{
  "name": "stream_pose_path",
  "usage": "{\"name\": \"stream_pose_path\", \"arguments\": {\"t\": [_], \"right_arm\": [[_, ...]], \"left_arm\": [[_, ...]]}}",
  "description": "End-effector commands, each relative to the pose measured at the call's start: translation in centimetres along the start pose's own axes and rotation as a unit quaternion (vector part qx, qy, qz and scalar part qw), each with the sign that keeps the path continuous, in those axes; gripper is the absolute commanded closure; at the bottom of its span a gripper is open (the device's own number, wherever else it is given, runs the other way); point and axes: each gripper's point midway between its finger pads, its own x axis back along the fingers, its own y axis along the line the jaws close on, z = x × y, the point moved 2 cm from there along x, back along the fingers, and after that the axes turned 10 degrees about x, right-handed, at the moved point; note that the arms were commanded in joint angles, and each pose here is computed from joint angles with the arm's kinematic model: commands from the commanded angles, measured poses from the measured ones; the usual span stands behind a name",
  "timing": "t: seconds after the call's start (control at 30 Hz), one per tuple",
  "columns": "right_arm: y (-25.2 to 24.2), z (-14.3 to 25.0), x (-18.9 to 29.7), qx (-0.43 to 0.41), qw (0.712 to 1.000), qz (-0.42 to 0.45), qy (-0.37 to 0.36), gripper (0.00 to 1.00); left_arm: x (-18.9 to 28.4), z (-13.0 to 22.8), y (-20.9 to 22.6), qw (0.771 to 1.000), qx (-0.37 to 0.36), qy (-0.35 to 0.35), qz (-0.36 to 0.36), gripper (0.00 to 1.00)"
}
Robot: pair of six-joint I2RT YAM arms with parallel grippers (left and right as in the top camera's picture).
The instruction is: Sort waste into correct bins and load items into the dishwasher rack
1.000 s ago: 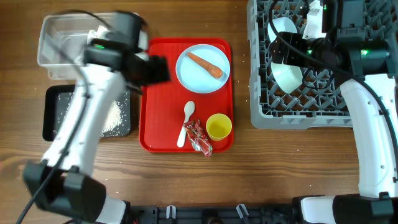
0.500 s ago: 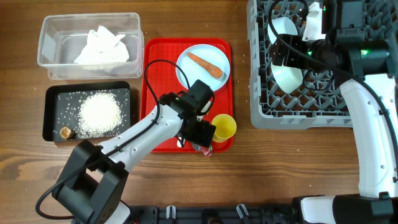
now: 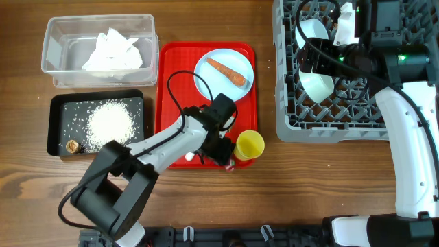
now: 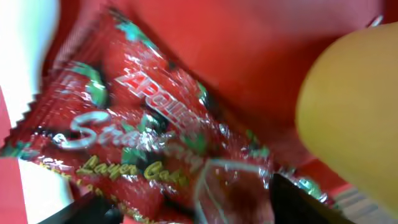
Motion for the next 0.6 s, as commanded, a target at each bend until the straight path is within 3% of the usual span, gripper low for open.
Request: {"name": "stream_pose_path", "arguments": {"t": [0.0, 0.07, 0.17, 0.23, 0.37, 0.4, 0.5, 0.57], "right_arm": [[-0.4, 0.2, -0.5, 0.003, 1.000, 0.008, 0.007, 0.16], [-0.4, 0.2, -0.5, 0.004, 1.000, 0.007, 0.007, 0.16], [-0.4, 0.2, -0.5, 0.004, 1.000, 0.007, 0.007, 0.16], [-0.4, 0.2, -0.5, 0.004, 1.000, 0.007, 0.007, 0.16], [-0.4, 0.2, -0.5, 0.004, 1.000, 0.007, 0.007, 0.16], [-0.4, 0.2, -0.5, 0.004, 1.000, 0.007, 0.007, 0.16], [-0.4, 0.1, -0.5, 0.004, 1.000, 0.008, 0.006, 0.16], [-0.4, 0.2, -0.5, 0.004, 1.000, 0.007, 0.007, 0.16]], "left_arm": [[-0.8, 0.7, 0.2, 1.000, -0.003, 0.016, -0.005, 0.44], [-0.8, 0.6, 0.3, 1.000, -0.003, 0.015, -0.007, 0.55], [-0.7, 0.0, 1.5, 0.999, 0.019, -0.002, -0.040, 0.83], [-0.4, -0.6, 2.2, 0.998, 0.036, -0.009, -0.044, 0.96], [0.7, -2.5, 3.4, 0.996, 0.072, -0.031, -0.037, 0.96], [1.0, -3.0, 3.7, 0.995, 0.084, -0.036, -0.035, 0.94], [2.6, -5.3, 3.2, 0.993, 0.092, -0.067, -0.022, 0.48], [3.8, -6.6, 2.6, 0.992, 0.089, -0.086, -0.014, 0.40]]}}
